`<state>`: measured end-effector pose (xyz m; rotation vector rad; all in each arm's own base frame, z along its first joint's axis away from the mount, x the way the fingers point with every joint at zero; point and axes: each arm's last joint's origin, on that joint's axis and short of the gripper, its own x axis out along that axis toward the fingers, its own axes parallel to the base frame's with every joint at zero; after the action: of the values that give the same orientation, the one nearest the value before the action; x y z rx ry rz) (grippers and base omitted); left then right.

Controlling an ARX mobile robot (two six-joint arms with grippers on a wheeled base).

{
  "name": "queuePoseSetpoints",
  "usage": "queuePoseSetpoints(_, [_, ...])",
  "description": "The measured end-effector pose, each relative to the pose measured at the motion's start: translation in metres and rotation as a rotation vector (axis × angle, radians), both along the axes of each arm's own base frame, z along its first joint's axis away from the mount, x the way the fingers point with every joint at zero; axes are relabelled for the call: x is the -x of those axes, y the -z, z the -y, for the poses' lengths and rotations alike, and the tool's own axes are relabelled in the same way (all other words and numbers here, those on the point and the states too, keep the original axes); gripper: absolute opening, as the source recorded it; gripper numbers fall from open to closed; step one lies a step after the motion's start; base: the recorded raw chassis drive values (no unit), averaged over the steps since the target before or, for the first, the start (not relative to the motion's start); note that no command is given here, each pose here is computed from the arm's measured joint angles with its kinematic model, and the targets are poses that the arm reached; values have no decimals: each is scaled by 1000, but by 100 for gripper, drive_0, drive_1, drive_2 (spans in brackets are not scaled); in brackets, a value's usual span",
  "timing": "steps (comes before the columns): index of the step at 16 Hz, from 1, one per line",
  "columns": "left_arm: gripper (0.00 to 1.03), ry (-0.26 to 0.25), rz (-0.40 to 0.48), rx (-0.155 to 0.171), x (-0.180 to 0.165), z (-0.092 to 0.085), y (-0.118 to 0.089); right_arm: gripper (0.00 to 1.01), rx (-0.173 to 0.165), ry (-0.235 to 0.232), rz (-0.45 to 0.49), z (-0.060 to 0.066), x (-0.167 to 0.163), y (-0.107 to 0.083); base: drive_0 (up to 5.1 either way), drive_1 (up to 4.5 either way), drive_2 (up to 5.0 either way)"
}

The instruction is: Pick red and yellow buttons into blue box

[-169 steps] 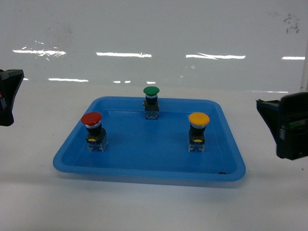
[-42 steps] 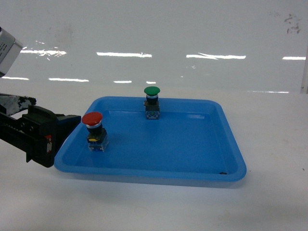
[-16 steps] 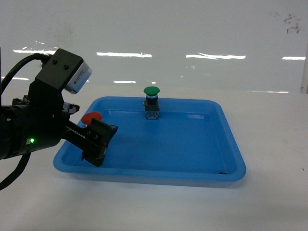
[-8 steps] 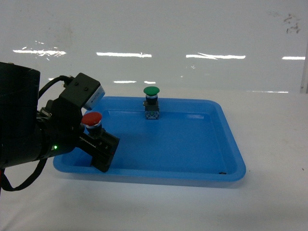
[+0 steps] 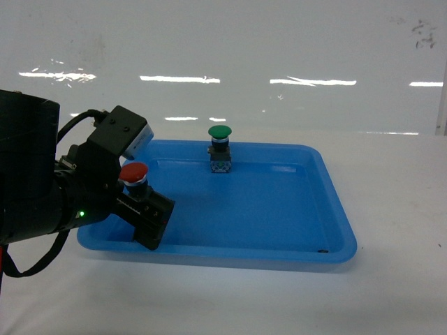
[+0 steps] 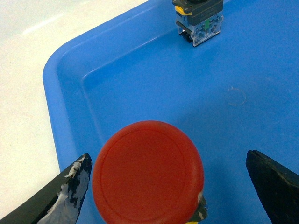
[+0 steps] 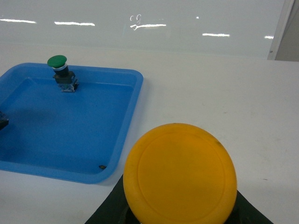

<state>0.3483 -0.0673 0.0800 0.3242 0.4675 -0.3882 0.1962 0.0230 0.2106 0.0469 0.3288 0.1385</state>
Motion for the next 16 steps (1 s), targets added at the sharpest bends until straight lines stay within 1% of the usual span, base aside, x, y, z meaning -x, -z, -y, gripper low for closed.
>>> queuePoseSetpoints(6, [98,0,0,0,0,0,0,25,0,0,0,0,0,0,0,0,0])
queuePoseSetpoints(7, [96,0,0,0,0,0,0,25,0,0,0,0,0,0,0,0,0])
queuePoseSetpoints(14, [31,1,3,1,0,0,0,25,0,0,0,0,0,0,0,0,0])
queuePoseSetpoints(15, [25,1,4,1,0,0,0,25,0,0,0,0,0,0,0,0,0])
queuePoseSetpoints(16, [25,1,4,1,0,0,0,25,0,0,0,0,0,0,0,0,0])
